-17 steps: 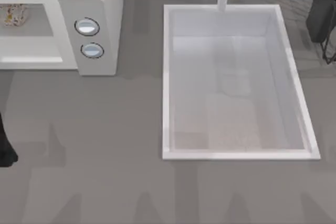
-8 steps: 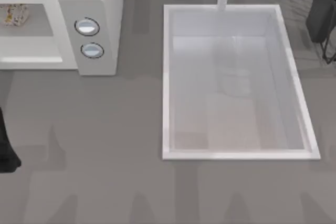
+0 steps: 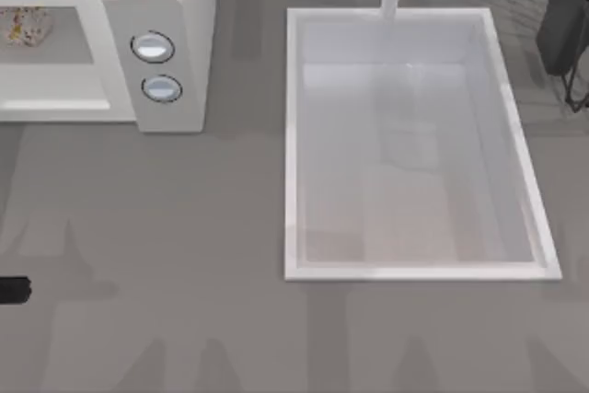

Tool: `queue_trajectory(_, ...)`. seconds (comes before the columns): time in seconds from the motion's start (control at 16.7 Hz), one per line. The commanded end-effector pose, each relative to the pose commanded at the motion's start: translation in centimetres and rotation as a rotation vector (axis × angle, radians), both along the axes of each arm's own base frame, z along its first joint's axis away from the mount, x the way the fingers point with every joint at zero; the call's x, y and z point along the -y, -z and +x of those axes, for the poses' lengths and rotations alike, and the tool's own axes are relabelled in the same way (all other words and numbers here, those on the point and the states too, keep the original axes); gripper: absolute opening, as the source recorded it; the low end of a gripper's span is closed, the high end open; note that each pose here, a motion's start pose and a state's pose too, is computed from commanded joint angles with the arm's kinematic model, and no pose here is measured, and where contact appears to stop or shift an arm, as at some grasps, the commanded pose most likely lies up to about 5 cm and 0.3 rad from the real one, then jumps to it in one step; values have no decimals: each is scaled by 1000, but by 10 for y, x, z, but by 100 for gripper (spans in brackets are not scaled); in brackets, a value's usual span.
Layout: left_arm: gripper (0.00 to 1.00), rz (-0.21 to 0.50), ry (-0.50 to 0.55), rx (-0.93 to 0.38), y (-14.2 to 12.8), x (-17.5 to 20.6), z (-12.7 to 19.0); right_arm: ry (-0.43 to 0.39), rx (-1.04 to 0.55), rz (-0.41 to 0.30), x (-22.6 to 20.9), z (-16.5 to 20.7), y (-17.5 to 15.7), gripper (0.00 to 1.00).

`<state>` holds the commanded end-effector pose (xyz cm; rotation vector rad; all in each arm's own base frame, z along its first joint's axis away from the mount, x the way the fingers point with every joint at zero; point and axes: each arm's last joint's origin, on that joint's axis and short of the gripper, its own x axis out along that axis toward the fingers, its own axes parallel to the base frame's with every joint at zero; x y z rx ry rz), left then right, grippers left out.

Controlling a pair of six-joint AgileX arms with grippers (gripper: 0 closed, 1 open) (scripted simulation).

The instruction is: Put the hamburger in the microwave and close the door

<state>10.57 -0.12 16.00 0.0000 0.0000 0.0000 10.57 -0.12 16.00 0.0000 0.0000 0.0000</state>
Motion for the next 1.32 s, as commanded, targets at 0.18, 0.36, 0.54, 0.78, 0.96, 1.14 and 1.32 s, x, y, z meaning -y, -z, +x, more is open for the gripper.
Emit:
queue_trajectory(0.18,10,0,0,0,0,0,0,0,0,0,0,0,0,100)
queue_trajectory(0.36,0,0,0,0,0,0,0,0,0,0,0,0,0,100)
queue_trajectory(0.54,0,0,0,0,0,0,0,0,0,0,0,0,0,100)
queue_trajectory(0.78,0,0,0,0,0,0,0,0,0,0,0,0,0,100)
queue_trajectory(0.96,0,1,6,-5,2,-2,-1,0,0,0,0,0,0,100)
queue_trajectory(1.14,0,0,1,-7,6,-7,-2,0,0,0,0,0,0,100)
queue_trajectory(1.32,0,0,1,-4,8,-11,-4,0,0,0,0,0,0,100)
